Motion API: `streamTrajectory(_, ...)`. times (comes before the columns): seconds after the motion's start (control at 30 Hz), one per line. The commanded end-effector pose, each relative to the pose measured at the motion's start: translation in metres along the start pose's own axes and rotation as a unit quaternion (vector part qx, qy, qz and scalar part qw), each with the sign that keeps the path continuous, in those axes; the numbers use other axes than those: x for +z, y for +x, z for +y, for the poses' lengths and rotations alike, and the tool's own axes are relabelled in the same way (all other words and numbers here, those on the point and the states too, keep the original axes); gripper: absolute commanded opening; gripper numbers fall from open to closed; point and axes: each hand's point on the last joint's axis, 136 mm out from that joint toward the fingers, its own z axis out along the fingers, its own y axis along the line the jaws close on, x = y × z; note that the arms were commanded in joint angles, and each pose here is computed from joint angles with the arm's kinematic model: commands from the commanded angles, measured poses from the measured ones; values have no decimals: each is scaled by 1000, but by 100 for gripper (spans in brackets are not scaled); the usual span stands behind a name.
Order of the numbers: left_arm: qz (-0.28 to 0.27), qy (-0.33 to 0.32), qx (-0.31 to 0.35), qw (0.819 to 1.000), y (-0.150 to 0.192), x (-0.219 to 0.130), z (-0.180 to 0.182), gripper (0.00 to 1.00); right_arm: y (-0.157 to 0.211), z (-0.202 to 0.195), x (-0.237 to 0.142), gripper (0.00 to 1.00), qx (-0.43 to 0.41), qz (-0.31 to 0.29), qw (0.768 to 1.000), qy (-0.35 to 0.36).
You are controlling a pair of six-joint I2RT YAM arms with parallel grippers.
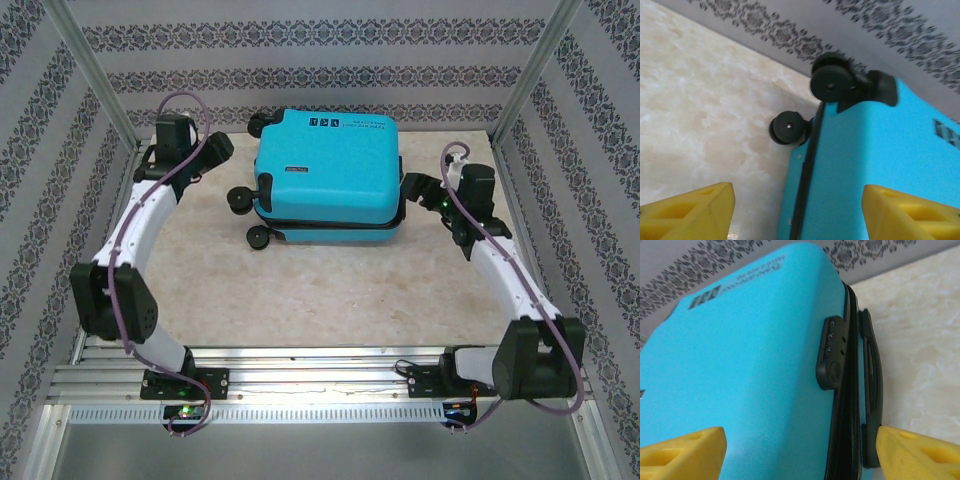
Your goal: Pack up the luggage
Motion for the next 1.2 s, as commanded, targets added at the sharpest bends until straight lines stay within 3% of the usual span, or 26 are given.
streamTrajectory(0.0,37,-1,6,999,11,32,8,65,-12,5,14,80,22,3,1000,-17)
streamTrajectory(0.17,76,13,-14,997,33,69,7,61,-16,20,44,79,36,36,995,-82)
streamTrajectory(0.33,95,20,-3,995,63,75,-10,61,-17,23,56,80,44,47,993,-98)
streamTrajectory(0.43,118,29,20,992,97,69,-30,61,-14,22,56,79,45,52,993,-93)
streamTrajectory(0.67,181,61,46,980,195,37,-69,61,-18,10,22,81,27,26,998,-52)
streamTrajectory(0.93,194,192,80,959,294,-35,-165,61,-25,-7,-13,83,15,4,1000,-9)
streamTrajectory(1.03,193,222,94,951,306,-59,-175,59,-26,-11,-20,84,15,1,1000,0)
streamTrajectory(1.17,138,215,134,958,278,-89,-162,64,-25,-16,-29,84,18,-1,1000,12)
